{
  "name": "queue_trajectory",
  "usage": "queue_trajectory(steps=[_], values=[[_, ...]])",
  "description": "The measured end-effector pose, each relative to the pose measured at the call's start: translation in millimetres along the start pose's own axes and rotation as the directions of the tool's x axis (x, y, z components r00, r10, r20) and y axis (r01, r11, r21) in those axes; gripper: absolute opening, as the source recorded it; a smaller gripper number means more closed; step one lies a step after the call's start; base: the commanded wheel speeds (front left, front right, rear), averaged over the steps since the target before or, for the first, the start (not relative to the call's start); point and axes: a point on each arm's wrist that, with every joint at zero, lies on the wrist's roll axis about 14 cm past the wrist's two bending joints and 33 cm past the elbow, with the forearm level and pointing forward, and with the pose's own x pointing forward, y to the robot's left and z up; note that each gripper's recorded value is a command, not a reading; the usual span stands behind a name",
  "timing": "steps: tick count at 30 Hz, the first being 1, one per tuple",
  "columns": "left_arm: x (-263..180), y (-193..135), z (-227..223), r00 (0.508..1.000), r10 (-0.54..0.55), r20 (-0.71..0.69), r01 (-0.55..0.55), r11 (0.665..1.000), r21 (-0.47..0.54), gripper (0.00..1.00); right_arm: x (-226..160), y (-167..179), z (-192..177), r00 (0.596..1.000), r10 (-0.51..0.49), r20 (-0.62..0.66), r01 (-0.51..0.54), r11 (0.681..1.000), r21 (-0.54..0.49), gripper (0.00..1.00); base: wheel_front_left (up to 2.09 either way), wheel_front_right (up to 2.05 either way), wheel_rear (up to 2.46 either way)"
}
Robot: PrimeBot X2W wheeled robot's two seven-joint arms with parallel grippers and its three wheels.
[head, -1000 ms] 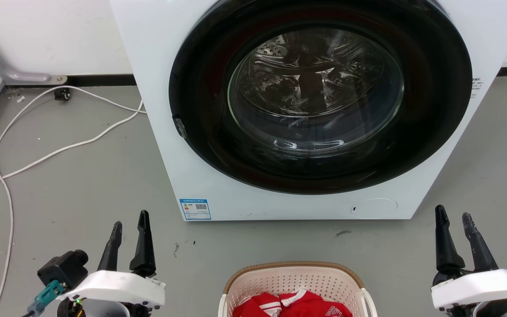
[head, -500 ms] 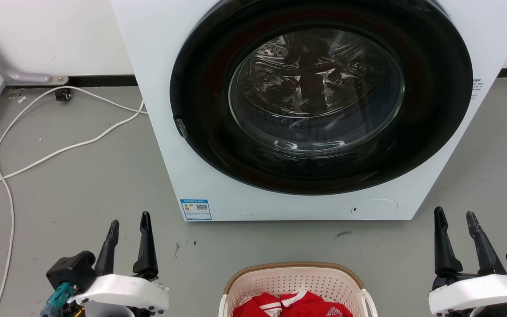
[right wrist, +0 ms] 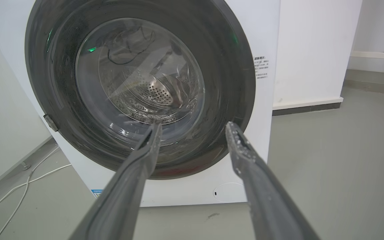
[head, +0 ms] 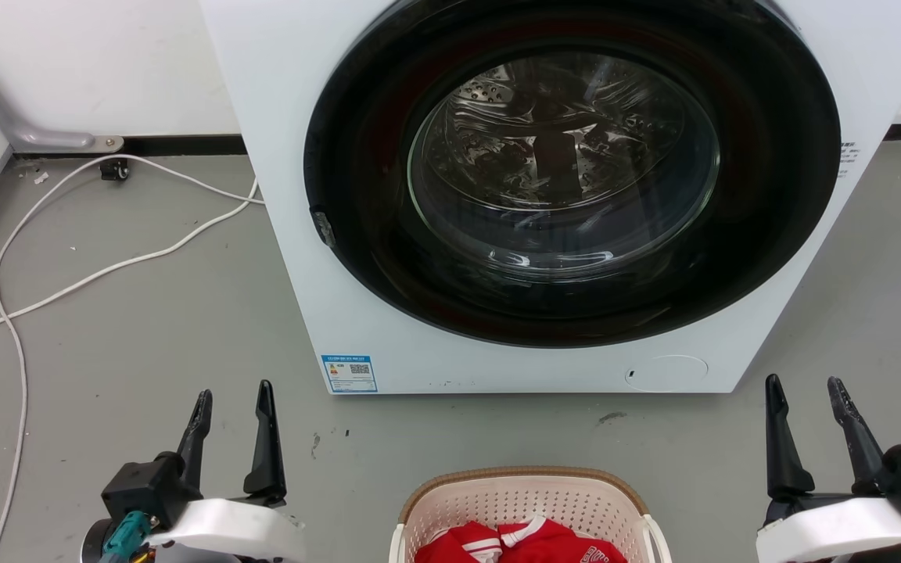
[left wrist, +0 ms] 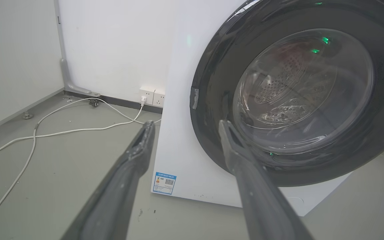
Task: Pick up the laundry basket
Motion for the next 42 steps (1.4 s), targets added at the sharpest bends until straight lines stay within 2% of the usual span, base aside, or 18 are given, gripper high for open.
queue_trajectory(steps=[14,29,42], values=[[-2.8,-5.5,-0.1,0.999,-0.031,0.013,0.03,0.992,0.124,1.0,-3.7,3.6,1.8,1.0,0.027,0.012,-0.025,0.992,-0.123,1.0,0.0,0.0,0.0],[-6.9,-6.0,-1.7,0.999,-0.049,0.019,0.043,0.976,0.212,1.0,-6.1,7.6,5.2,0.998,0.055,0.027,-0.047,0.973,-0.224,1.0,0.0,0.0,0.0],[-8.6,-6.5,-3.1,0.998,-0.054,0.018,0.048,0.971,0.235,1.0,-7.2,7.7,6.6,0.998,0.058,0.034,-0.049,0.97,-0.238,1.0,0.0,0.0,0.0]])
